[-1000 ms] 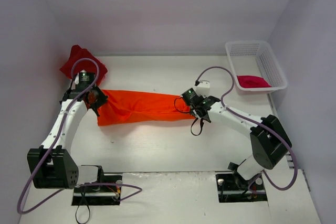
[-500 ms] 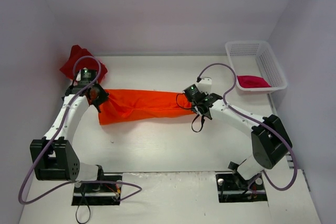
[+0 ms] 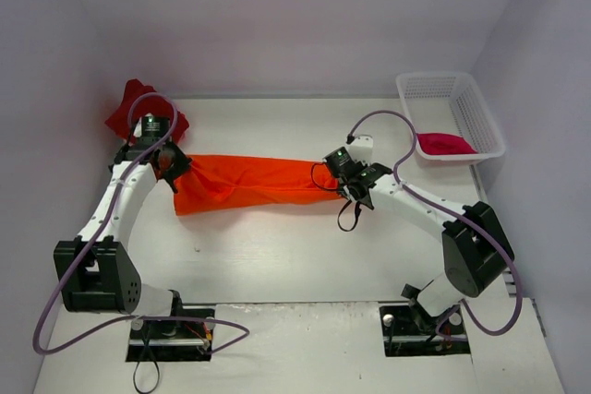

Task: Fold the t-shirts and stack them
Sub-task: Fold the other side of the tshirt into a rectangle

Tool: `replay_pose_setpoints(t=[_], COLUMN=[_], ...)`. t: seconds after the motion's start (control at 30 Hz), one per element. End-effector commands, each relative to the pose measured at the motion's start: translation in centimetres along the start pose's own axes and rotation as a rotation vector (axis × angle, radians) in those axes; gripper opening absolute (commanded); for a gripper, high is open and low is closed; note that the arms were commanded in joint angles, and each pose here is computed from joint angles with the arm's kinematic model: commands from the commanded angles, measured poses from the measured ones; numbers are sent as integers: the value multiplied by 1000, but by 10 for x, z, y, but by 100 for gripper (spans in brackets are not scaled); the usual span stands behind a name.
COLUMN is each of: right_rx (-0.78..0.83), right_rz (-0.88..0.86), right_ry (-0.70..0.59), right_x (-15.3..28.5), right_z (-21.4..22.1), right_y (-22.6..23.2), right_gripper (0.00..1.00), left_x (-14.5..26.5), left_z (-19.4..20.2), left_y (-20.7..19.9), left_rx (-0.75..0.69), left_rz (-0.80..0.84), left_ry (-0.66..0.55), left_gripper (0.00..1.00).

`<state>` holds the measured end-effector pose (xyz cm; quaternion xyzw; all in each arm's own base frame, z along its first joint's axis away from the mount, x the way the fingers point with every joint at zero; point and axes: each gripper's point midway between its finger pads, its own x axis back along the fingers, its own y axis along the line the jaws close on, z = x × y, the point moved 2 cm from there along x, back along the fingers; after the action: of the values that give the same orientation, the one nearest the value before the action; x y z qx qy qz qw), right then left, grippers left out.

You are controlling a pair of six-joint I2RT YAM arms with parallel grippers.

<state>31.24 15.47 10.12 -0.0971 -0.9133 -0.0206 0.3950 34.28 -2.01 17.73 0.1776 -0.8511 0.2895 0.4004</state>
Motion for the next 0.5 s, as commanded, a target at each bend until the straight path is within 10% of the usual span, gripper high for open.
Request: replay_pose_setpoints(t=[0.0,0.47], right_rx=[-33,-45], right_rz=[-11,-32], right_ry=[-60,-102], right_x=[3,9], right_z=[-25,-49], right_y=[5,10], right_gripper=[0,0], left_x=[11,9], left_z=[-31,-47], left_y=[-18,-17], left_rx=[16,40], left_rz=[59,51], left_ry=[-92,-116], left_gripper=[0,0])
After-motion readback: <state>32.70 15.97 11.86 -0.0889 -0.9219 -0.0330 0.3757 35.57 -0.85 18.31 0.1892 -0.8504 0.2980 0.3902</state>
